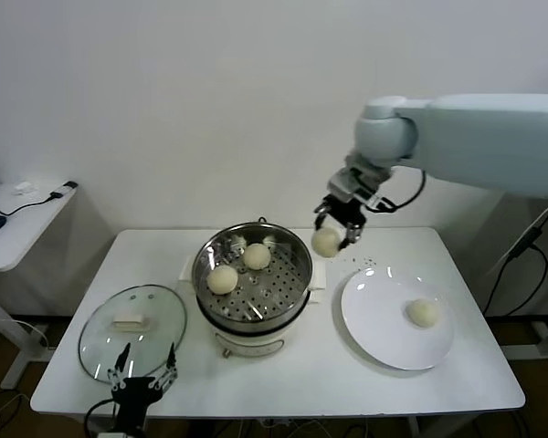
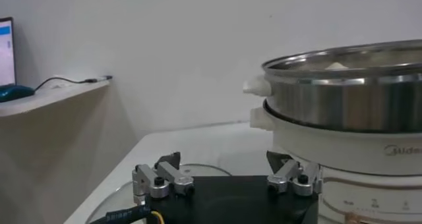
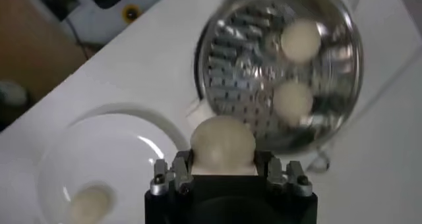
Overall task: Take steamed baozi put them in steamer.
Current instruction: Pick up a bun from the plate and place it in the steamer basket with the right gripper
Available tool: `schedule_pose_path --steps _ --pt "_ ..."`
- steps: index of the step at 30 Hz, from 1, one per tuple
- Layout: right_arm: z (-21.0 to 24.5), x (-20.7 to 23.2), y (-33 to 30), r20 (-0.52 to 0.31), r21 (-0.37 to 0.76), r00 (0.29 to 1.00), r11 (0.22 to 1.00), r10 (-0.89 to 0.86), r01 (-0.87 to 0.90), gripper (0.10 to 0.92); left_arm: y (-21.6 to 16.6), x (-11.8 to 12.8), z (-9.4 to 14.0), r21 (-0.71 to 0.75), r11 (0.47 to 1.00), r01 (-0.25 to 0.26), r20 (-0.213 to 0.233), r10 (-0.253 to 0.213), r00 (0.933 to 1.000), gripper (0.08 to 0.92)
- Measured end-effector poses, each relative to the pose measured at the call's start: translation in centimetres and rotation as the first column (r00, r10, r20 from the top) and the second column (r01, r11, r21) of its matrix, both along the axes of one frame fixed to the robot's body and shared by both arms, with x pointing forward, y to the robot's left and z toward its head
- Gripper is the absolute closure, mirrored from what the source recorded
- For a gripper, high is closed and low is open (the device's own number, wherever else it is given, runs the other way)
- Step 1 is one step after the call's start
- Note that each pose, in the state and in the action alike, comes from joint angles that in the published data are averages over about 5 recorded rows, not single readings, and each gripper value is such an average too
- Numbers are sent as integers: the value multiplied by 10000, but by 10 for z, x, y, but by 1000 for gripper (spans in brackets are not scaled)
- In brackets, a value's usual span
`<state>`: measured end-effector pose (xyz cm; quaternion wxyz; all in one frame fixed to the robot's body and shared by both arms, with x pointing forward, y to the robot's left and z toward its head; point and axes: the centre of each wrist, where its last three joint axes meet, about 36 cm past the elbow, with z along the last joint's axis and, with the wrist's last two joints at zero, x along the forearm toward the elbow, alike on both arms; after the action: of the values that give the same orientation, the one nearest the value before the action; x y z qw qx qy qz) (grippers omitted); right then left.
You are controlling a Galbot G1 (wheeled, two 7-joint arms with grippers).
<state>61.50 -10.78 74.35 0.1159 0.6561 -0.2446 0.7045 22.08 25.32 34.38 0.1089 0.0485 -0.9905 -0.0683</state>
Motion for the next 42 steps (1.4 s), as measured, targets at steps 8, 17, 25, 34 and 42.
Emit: schedule_pose_path --steps 8,17,25,34,42 --pt "-43 -8 67 -245 -371 9494 9488 3130 -3138 403 1 -3 -1 35 10000 -47 -50 47 10000 177" --pt "-101 0 113 -510 -470 8868 8859 4593 -4615 403 5 -4 0 86 9999 -104 -39 104 9999 177" --pt "-136 5 138 -666 -399 8613 8612 5036 -5067 403 6 -3 0 90 9999 -142 -27 142 9999 177" --pt "-155 9 149 -724 -170 8556 8571 5126 -5149 287 7 -3 -2 87 9998 -165 -40 166 9999 177" --pt "-138 16 147 -585 158 8616 8634 5042 -5042 200 4 -4 -1 29 9999 -140 -30 141 9999 177"
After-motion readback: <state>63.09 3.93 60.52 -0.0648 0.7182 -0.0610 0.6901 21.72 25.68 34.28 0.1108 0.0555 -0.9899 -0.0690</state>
